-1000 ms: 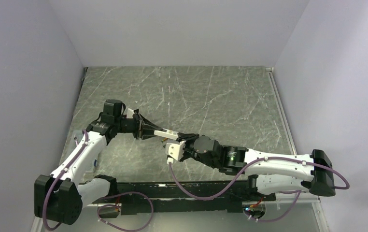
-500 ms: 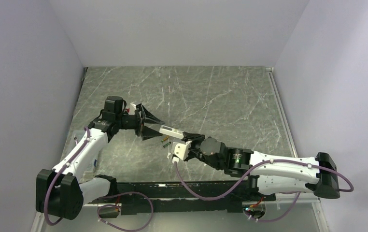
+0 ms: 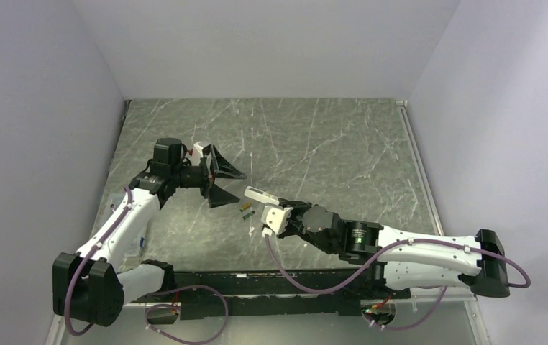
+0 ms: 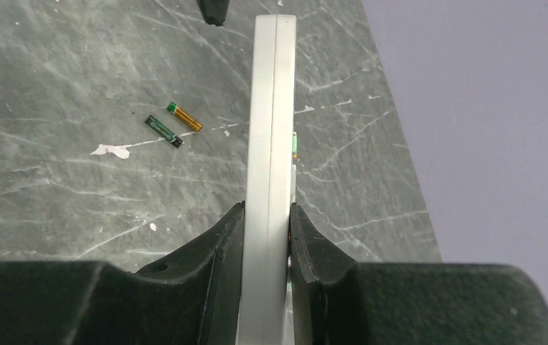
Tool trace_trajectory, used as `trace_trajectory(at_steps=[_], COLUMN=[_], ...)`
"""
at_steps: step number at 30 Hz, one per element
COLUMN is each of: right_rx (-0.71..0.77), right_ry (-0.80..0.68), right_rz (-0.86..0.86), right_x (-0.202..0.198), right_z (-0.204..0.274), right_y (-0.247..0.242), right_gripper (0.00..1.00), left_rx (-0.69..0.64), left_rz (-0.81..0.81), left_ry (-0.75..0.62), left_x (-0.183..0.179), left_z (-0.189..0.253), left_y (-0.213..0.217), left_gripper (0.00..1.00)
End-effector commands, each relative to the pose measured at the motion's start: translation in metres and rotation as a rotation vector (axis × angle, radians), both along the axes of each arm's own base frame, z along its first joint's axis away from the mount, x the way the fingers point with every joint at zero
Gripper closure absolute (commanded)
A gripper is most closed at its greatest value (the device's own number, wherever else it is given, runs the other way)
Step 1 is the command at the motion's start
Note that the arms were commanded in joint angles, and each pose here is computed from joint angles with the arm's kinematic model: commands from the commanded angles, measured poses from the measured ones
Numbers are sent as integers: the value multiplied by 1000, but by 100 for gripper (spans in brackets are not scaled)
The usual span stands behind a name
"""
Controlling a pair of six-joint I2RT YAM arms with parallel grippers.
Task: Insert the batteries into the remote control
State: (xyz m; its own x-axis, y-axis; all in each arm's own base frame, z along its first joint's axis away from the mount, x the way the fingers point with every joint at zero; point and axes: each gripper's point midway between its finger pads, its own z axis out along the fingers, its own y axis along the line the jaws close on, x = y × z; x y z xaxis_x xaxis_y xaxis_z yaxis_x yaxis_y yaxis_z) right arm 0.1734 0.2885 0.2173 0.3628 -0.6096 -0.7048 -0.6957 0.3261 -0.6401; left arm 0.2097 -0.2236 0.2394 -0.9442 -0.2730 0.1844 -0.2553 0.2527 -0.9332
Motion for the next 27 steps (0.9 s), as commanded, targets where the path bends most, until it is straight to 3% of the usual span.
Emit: trace_trajectory(at_steps=[1, 9, 27], right_rx=[91, 160, 366], right_ry=[51, 288, 713], right_rz=[-60, -57, 246], right_x=[1, 4, -18], right_z=[13, 10, 35], right_y=[-9, -11, 2], right_gripper=[100, 100, 100], left_rx=[70, 162, 225], left_rz=[-59, -102, -184], left_ry=[-167, -338, -789], left_x=[4, 7, -10], left_z=[4, 3, 31], left_y=[4, 11, 23], left_gripper=[1, 1, 0])
